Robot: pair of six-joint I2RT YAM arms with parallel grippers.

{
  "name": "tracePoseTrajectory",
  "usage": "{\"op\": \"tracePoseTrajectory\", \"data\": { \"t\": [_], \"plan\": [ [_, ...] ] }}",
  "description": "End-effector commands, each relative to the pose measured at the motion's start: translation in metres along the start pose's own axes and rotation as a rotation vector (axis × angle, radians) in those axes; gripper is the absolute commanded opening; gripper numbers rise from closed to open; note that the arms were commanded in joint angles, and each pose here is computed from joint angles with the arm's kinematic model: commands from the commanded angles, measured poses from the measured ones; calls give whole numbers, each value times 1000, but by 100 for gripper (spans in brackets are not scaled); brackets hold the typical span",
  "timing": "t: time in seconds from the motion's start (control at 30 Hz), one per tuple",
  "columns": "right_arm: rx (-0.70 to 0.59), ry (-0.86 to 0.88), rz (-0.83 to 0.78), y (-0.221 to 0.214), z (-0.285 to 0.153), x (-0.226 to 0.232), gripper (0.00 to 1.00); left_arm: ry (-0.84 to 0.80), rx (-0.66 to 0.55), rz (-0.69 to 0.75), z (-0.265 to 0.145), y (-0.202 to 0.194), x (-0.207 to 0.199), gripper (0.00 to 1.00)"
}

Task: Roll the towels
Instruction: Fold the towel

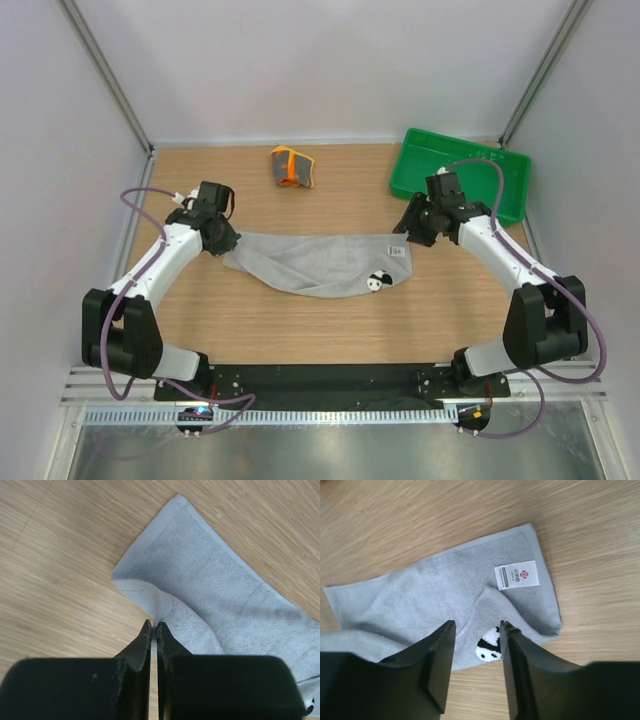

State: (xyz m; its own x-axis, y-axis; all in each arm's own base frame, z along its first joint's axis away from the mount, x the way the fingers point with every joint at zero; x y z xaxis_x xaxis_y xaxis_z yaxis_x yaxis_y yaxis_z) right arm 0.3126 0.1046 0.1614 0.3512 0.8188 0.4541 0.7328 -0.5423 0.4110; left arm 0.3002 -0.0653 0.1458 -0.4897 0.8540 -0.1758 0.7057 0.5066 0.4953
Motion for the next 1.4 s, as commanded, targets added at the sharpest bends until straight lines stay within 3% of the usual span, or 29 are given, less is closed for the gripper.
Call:
{"op": "tracePoseTrajectory", "data": {
  "t": [0.0, 0.13, 0.57, 1.03, 1.37],
  "plan": [
    [99, 81, -77, -15, 21, 10, 50, -24, -19, 1, -3, 0, 2, 0],
    [139, 50, -140, -22, 40, 14, 57, -15, 5, 4, 4, -11, 8, 0],
    [246, -61, -230, -49, 93, 0, 54, -16, 38, 12, 15, -28, 15, 0],
    [189, -200, -366, -39, 96, 6, 56, -16, 38, 16, 18, -29, 15, 0],
    [184, -302, -441, -49, 107, 0, 47, -18, 39, 20, 20, -29, 15, 0]
  ]
}}
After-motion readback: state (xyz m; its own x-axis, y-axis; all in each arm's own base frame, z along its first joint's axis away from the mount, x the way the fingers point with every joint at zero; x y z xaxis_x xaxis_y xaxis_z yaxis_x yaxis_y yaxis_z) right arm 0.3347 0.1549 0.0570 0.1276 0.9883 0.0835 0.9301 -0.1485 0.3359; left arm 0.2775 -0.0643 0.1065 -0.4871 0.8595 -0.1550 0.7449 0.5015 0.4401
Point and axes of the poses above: each gripper's point midway between its finger pads, its own z axis out along the fingers, its own x axis along the line the jaws close on, y = z × x, the point moved 4 cm from there along -z, back along the fingers, and after that the axes turned 3 degrees about z, right-handed, at the moved point
